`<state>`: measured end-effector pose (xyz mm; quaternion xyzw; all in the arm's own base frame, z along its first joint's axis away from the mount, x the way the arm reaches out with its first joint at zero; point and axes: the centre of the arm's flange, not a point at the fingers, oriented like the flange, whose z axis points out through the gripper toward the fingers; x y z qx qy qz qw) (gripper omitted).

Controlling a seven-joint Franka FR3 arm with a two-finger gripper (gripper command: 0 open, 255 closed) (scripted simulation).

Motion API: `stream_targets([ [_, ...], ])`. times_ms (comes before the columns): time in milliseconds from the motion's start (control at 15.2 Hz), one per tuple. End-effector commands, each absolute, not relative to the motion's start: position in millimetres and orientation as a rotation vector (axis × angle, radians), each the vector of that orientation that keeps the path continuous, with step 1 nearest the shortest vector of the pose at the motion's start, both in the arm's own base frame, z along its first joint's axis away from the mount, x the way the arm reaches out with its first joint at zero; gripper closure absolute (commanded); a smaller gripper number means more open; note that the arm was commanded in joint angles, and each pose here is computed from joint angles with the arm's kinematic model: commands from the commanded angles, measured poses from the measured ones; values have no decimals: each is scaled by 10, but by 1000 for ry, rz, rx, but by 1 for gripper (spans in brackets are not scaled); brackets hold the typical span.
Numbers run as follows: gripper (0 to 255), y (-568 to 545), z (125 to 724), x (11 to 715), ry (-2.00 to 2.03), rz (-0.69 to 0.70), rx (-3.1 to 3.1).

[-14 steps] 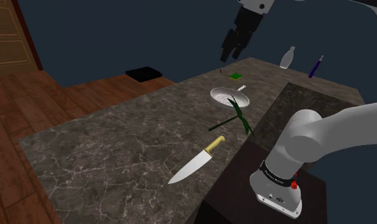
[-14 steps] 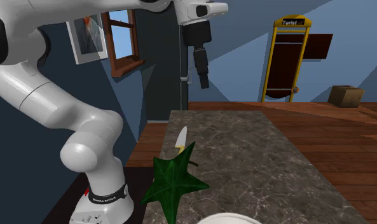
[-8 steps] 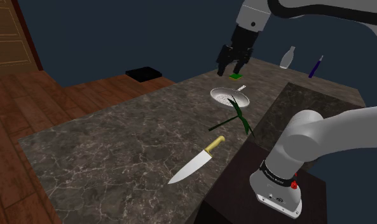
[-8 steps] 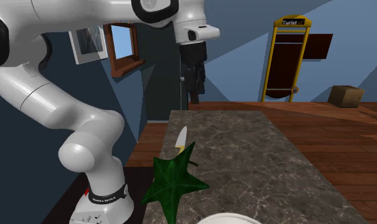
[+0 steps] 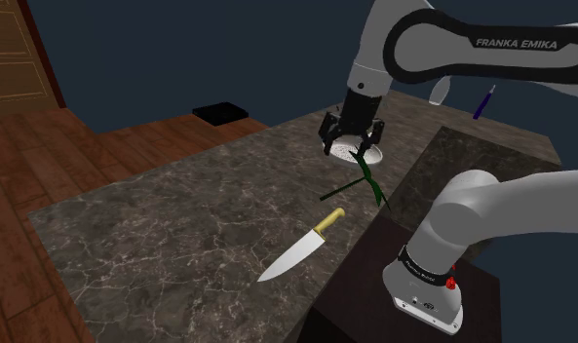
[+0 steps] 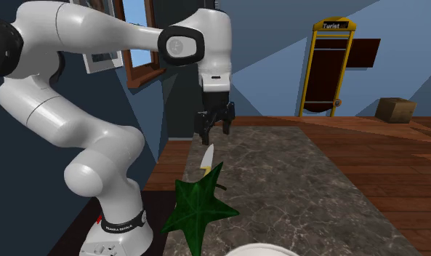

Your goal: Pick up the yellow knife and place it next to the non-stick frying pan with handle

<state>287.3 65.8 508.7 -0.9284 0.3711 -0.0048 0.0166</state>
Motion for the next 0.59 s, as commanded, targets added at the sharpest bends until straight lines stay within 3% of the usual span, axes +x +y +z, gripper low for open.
stream_targets([
  [0, 0, 763, 4862, 2831, 1333, 34, -2801],
  [528, 0, 1188, 3971, 2788, 1936, 223, -2386],
])
